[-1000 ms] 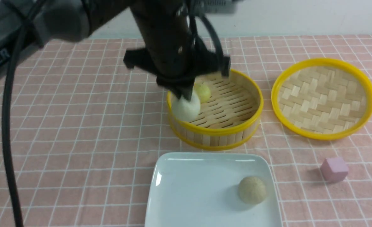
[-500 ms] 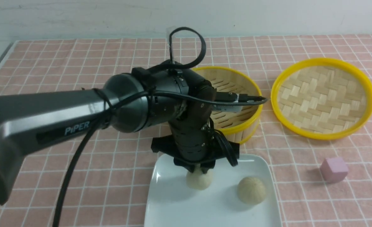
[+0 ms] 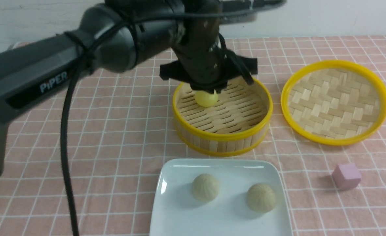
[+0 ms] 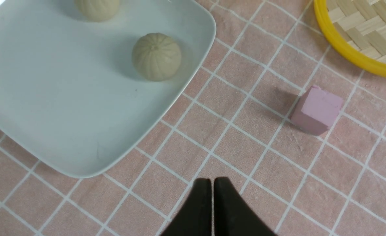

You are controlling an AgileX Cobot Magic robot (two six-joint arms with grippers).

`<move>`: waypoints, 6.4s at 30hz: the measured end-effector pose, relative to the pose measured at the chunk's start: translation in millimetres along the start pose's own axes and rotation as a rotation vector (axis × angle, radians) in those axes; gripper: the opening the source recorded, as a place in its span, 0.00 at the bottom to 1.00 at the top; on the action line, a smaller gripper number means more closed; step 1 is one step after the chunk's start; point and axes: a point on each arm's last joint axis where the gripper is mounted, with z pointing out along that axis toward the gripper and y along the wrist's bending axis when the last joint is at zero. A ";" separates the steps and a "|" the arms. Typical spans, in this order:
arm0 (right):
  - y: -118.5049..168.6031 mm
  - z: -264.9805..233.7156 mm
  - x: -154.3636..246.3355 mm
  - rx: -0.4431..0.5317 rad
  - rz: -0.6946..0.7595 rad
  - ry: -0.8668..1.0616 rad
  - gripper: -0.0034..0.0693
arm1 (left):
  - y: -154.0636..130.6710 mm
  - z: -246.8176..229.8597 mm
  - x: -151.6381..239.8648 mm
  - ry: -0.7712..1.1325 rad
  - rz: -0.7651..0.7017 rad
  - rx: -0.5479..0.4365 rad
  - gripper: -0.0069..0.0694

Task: Put the steamed buns into the plate on the pink tablecloth.

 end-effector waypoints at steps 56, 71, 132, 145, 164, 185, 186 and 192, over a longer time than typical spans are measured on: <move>0.6 -0.1 -3.0 -0.007 0.006 -0.033 0.14 | 39.2 3.1 107.0 0.362 0.240 -0.065 0.12; 0.6 -0.1 -3.9 -0.006 0.006 -0.043 0.16 | -29.2 4.6 122.2 0.301 0.314 0.073 0.12; 5.4 -32.3 61.8 -0.053 0.092 -0.612 0.05 | -34.7 3.3 108.2 0.228 0.431 -0.028 0.30; -11.3 16.8 109.3 0.246 0.159 -0.603 0.05 | -31.7 -3.0 101.7 0.174 0.388 -0.065 0.25; -22.4 57.3 143.4 0.397 0.257 -0.509 0.08 | 30.3 -183.4 89.8 -0.066 0.354 -0.062 0.09; -22.4 57.3 143.3 0.397 0.257 -0.509 0.11 | 95.2 -173.5 209.0 -0.515 0.165 0.601 0.11; -22.4 57.3 143.3 0.397 0.257 -0.509 0.11 | 97.4 -167.8 213.5 -0.495 0.169 0.588 0.11; -22.4 57.3 143.3 0.397 0.257 -0.509 0.11 | 101.6 -159.0 220.8 -0.444 0.175 0.551 0.11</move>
